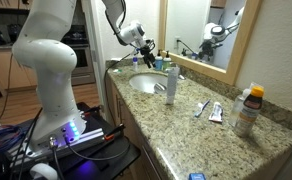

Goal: Take the silver cup out of the sink and place it on the counter top

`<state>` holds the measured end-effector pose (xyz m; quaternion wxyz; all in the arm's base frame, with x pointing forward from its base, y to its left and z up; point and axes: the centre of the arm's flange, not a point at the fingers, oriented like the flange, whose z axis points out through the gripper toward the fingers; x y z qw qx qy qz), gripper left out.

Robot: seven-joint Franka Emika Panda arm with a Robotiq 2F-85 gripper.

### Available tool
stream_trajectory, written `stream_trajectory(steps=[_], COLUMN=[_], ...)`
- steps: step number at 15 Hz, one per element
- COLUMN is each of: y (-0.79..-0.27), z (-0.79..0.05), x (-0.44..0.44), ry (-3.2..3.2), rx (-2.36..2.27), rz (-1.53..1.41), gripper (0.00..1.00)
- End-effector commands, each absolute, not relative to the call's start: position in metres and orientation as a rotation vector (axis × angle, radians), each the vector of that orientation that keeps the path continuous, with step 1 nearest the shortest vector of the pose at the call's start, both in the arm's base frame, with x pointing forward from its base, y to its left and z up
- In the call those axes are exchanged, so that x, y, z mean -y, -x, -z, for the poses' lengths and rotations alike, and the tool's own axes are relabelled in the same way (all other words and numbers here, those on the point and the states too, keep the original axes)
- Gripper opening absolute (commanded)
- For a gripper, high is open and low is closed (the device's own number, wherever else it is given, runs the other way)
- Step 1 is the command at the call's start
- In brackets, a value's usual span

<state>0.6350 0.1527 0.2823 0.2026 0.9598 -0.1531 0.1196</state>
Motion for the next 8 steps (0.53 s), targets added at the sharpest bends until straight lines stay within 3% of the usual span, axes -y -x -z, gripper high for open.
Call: stream_trajectory(steps=[1,8], y=[-0.628,-0.627], z=[-0.282,-0.279], x=[-0.152,-0.166], ry=[-2.684,-2.797], rx=[0.36,0.318], rz=[-0.178,-0.156], gripper=[1.0,1.0])
